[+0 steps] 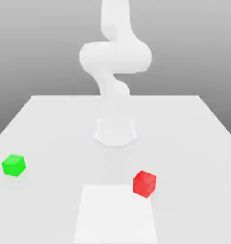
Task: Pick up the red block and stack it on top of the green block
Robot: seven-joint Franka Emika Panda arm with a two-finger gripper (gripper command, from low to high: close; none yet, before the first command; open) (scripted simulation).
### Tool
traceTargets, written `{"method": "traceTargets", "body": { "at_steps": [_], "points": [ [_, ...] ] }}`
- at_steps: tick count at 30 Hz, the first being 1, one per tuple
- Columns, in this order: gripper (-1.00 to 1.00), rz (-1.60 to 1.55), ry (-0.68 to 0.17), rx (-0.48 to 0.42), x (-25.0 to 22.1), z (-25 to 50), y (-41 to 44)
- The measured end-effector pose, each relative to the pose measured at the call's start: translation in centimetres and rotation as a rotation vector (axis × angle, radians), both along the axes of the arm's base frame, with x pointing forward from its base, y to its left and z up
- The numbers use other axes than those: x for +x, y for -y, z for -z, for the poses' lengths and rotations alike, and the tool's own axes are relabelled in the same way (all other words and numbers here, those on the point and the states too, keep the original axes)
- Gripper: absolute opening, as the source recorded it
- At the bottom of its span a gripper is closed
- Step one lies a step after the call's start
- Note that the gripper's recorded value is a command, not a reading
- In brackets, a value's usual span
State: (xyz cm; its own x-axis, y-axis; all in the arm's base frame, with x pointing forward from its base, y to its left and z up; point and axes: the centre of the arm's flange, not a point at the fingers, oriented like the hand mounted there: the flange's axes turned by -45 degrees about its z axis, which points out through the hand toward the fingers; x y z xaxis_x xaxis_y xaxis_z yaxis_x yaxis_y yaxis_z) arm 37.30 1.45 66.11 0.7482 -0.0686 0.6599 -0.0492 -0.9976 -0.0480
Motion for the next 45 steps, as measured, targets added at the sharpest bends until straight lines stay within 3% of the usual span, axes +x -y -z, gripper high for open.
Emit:
{"method": "traceTargets", "body": {
  "at_steps": [4,9,18,24,25,32,40,45],
  "points": [
    [0.0,0.083,-0.149,0.068,3.3,9.9,-2.4],
    [0.0,0.207,-0.334,0.134,4.0,22.4,-4.7],
    [0.0,0.503,-0.677,0.192,-3.6,45.0,-7.0],
    [0.0,0.526,-0.704,0.197,-4.7,51.2,-7.1],
    [-1.0,0.525,-0.705,0.196,-4.8,51.7,-7.1],
    [-1.0,0.525,-0.703,0.197,-4.7,51.6,-7.1],
    [-1.0,0.528,-0.703,0.195,-4.6,45.7,-7.0],
    [-1.0,0.683,-0.691,0.265,-2.1,44.3,2.1]
  ]
}}
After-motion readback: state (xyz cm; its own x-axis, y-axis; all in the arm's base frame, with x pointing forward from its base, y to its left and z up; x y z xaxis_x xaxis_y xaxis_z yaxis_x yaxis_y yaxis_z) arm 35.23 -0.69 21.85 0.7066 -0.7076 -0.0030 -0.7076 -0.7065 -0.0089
